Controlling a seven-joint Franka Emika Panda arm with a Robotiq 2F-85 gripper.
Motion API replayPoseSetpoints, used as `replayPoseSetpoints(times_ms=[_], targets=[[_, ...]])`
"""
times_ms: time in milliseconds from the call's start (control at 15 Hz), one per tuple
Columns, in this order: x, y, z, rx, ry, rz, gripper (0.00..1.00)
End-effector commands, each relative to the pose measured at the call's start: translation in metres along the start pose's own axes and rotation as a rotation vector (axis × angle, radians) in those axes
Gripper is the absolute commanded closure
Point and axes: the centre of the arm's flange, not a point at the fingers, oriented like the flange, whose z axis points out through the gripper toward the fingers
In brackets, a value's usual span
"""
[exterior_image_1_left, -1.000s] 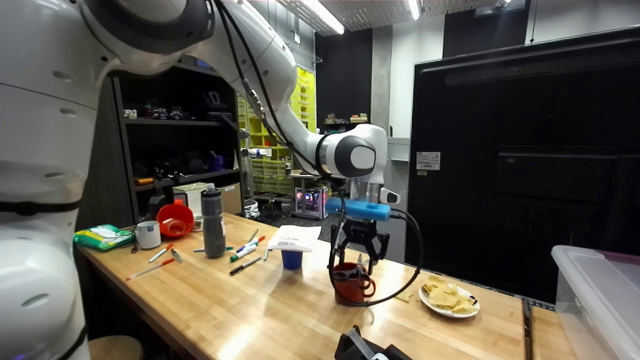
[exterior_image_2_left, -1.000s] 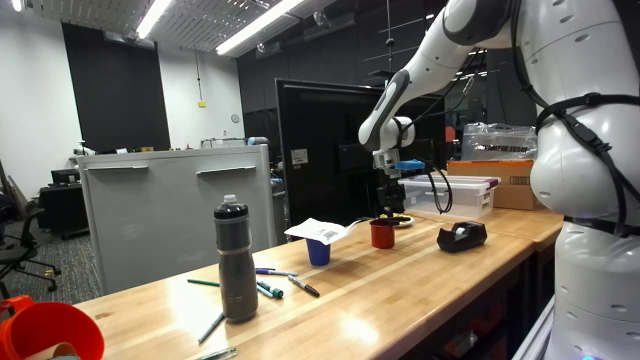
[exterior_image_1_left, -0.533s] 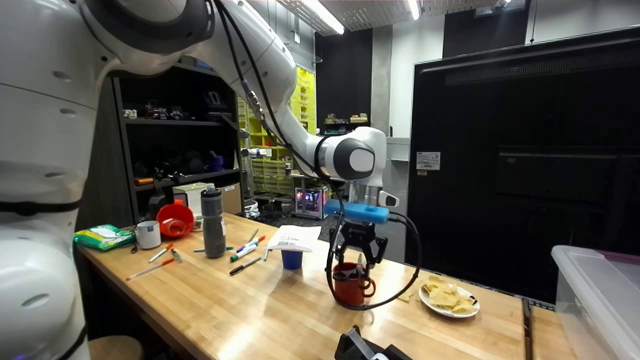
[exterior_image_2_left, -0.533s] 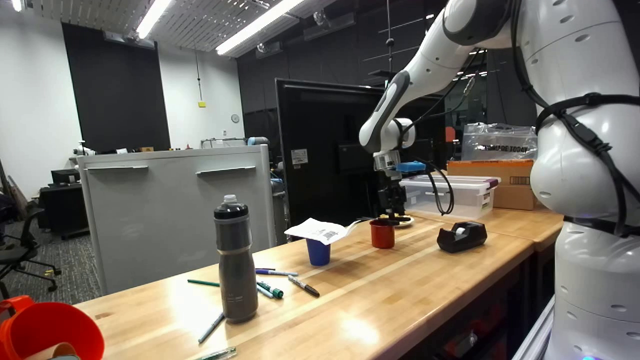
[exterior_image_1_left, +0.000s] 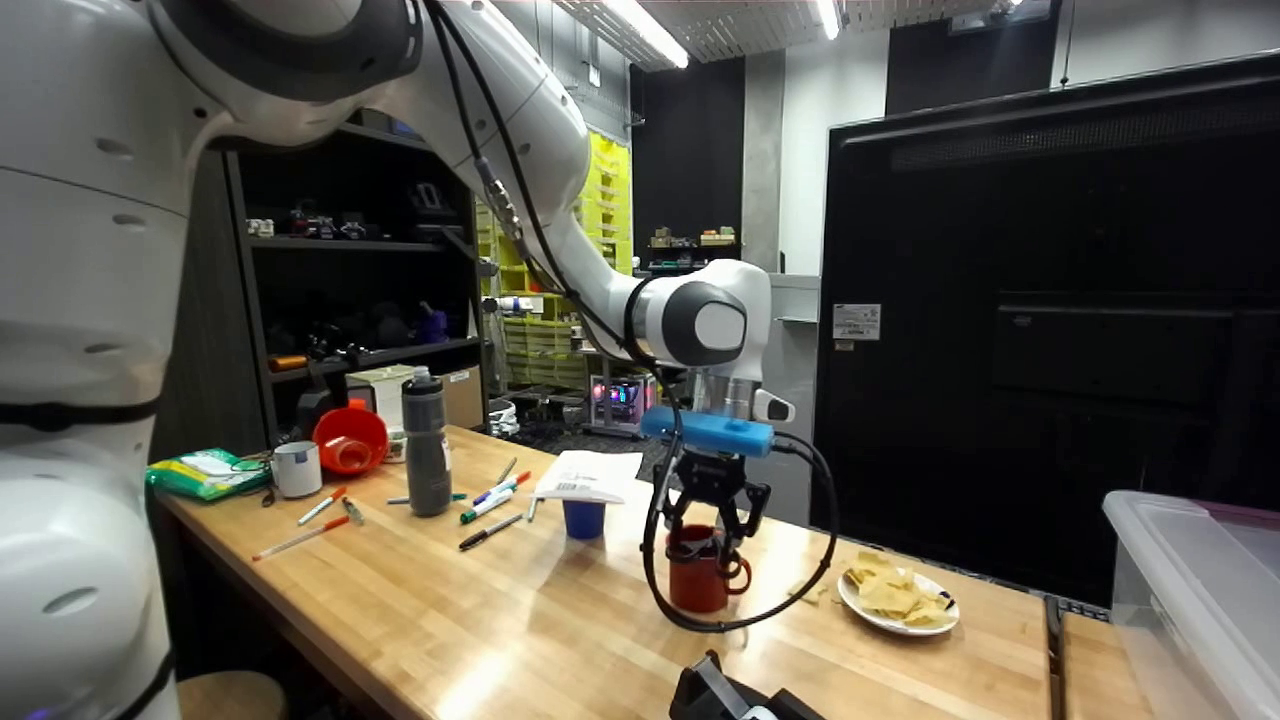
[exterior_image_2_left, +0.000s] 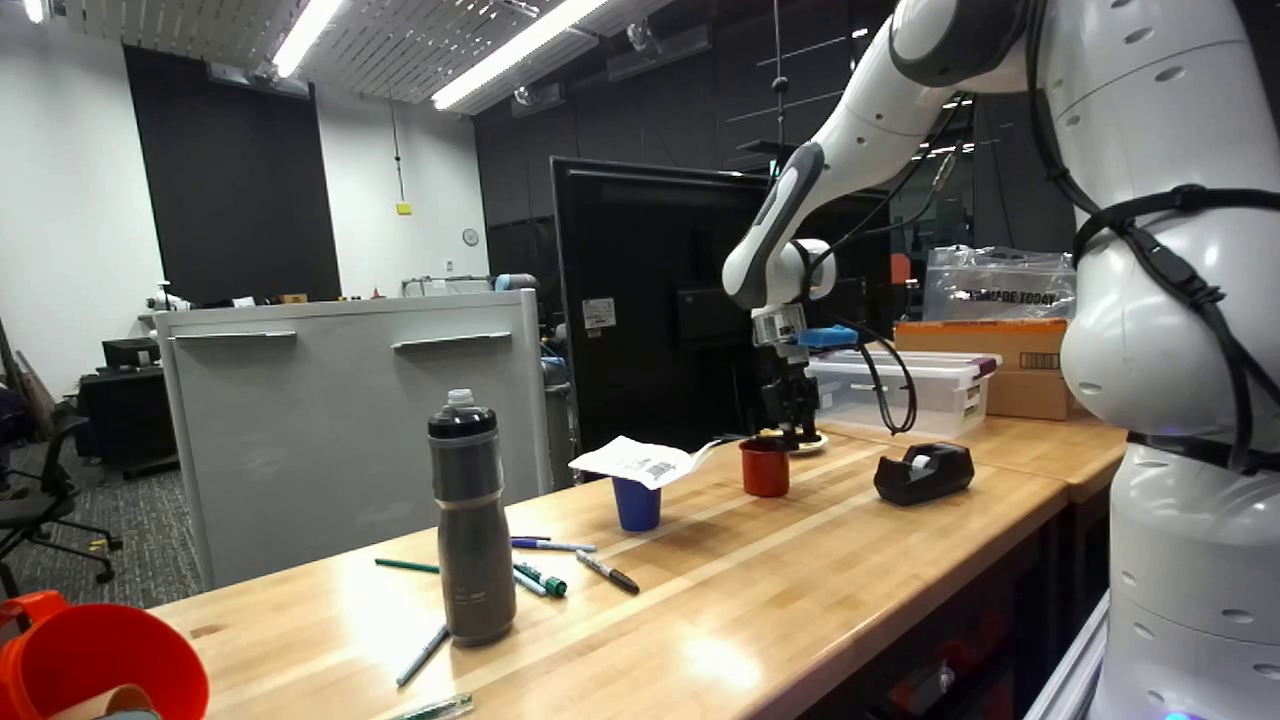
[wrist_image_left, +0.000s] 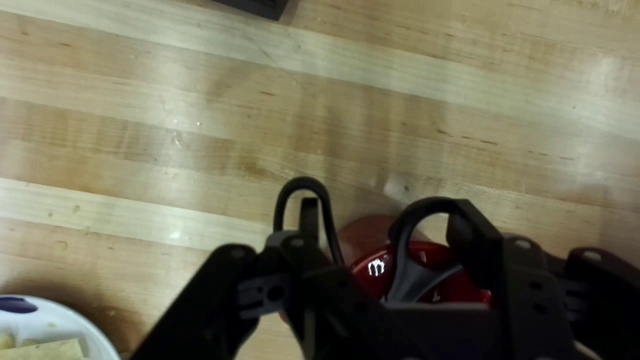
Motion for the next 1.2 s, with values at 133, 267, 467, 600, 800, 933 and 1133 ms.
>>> replayPoseSetpoints(times_ms=[133, 267, 467, 600, 800, 933, 1133], targets=[[-0.0172, 0.0013, -0.004, 0.007, 0.012, 0.016, 0.33], [-0.0179, 0.0034, -0.003, 0.01, 0.011, 0.018, 0.34], [-0.0181, 0.0053, -0.001, 0.013, 0.008, 0.02, 0.35], [-0.0173, 0.0064, -0.0008, 0.015, 0.009, 0.02, 0.34], [-0.0155, 0.0076, -0.002, 0.02, 0.012, 0.019, 0.35], [-0.0143, 0.0082, -0.003, 0.023, 0.013, 0.018, 0.34], [-0.012, 0.0078, -0.0042, 0.026, 0.014, 0.016, 0.35]])
